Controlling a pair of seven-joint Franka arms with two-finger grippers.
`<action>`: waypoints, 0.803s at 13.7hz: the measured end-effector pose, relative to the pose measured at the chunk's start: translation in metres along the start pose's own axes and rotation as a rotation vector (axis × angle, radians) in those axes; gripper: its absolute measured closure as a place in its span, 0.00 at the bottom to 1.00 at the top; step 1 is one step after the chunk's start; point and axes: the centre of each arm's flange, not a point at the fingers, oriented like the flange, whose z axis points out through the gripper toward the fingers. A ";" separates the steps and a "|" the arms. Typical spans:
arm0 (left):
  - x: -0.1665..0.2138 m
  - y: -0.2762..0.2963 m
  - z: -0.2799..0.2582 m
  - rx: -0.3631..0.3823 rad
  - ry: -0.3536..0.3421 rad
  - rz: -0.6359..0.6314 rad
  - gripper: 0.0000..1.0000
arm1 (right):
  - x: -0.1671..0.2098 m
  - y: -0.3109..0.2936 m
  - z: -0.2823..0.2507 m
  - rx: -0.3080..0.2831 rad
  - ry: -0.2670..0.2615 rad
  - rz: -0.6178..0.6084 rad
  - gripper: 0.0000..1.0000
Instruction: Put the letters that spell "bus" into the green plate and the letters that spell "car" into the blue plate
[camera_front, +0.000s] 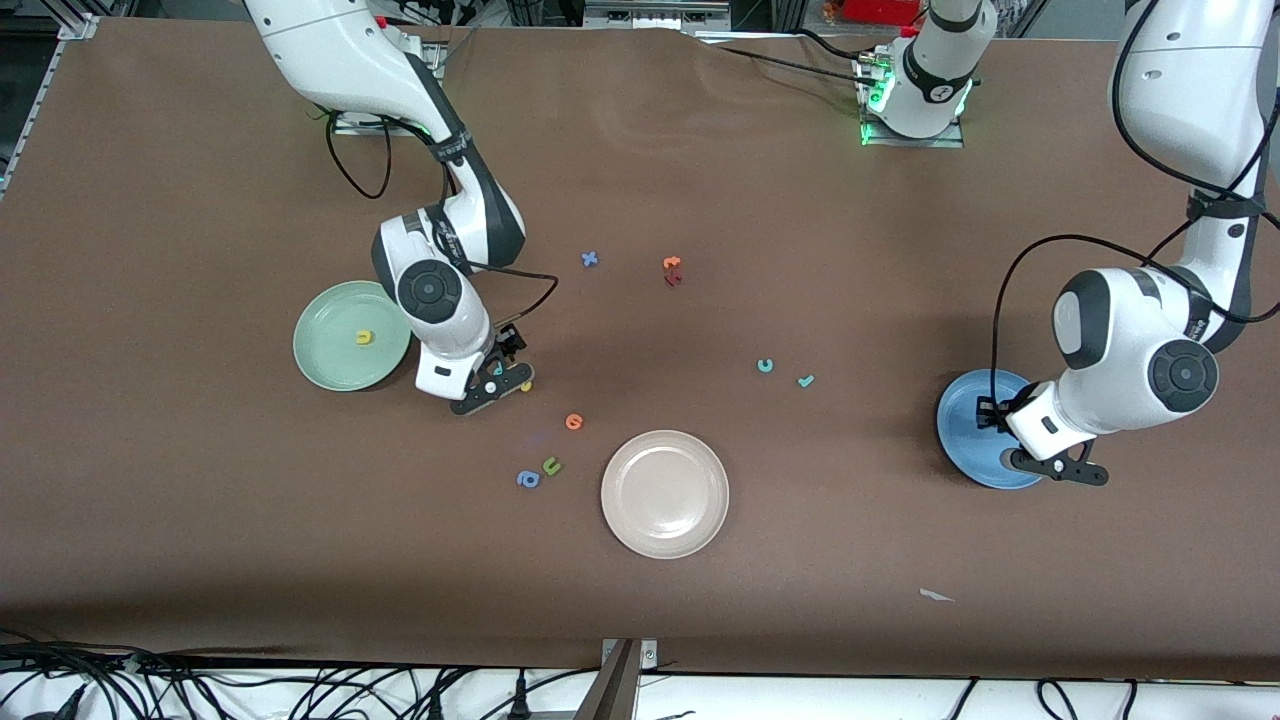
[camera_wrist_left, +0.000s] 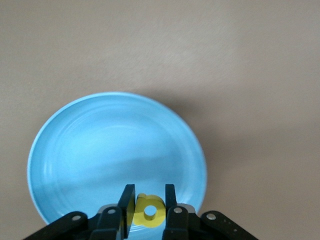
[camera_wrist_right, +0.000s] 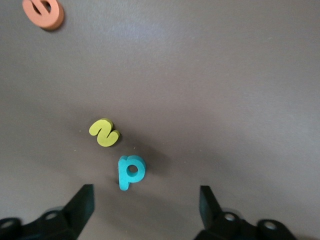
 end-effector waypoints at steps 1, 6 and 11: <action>0.000 0.000 0.005 0.005 -0.006 0.008 0.55 | 0.000 -0.003 0.006 0.002 -0.008 -0.007 0.27; 0.018 0.081 0.002 -0.022 0.005 -0.071 0.05 | 0.002 -0.014 0.018 0.006 0.004 -0.023 0.38; 0.013 0.197 0.015 -0.083 -0.031 -0.176 0.00 | 0.002 -0.014 0.022 0.006 0.004 -0.025 0.59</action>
